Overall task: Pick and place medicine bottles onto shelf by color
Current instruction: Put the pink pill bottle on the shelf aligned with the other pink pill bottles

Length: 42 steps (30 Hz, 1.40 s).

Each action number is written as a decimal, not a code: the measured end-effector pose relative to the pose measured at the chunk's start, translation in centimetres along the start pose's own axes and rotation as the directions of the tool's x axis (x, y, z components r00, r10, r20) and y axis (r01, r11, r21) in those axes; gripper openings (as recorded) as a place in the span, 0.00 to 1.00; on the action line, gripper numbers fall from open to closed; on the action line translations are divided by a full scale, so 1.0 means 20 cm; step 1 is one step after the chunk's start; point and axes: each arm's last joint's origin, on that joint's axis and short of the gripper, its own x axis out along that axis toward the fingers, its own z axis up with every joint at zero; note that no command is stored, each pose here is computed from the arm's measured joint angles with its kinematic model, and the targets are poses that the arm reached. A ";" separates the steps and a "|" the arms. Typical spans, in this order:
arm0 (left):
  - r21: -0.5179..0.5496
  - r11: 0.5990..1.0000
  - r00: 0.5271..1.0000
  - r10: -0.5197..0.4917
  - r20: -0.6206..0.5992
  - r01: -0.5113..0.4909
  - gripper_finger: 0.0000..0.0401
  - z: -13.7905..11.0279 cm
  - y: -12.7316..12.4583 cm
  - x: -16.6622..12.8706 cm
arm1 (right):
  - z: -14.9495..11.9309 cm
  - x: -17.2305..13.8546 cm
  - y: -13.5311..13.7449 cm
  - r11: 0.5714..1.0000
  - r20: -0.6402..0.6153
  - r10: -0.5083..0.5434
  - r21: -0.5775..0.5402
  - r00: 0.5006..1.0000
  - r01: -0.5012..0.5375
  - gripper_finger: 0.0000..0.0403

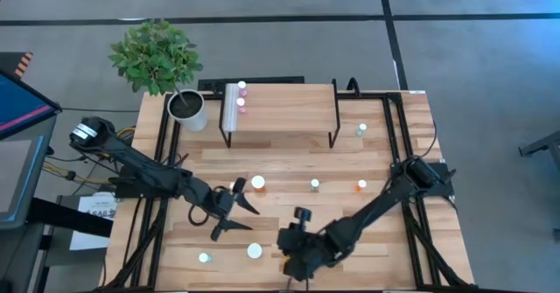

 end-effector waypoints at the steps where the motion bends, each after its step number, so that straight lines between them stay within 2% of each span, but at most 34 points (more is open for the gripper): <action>1: -0.001 1.000 1.000 0.012 -0.018 -0.012 0.52 0.00 0.00 0.01 | 0.02 0.01 -0.01 1.000 0.005 0.007 -0.008 1.000 -0.007 0.32; 9: -0.013 0.998 0.997 0.064 -0.041 -0.064 0.53 0.00 0.01 0.08 | 0.09 0.06 -0.07 0.999 0.037 0.044 0.007 0.998 -0.044 0.32; 21: -0.009 0.996 0.995 0.089 -0.041 -0.089 0.72 0.00 0.00 0.21 | 0.13 0.09 -0.10 0.997 0.053 0.058 0.044 0.997 -0.061 0.32; 42: -0.022 0.997 0.997 0.072 -0.011 -0.072 0.72 0.02 -0.02 0.21 | 0.17 0.12 -0.15 0.994 0.080 0.051 0.089 0.995 -0.058 0.32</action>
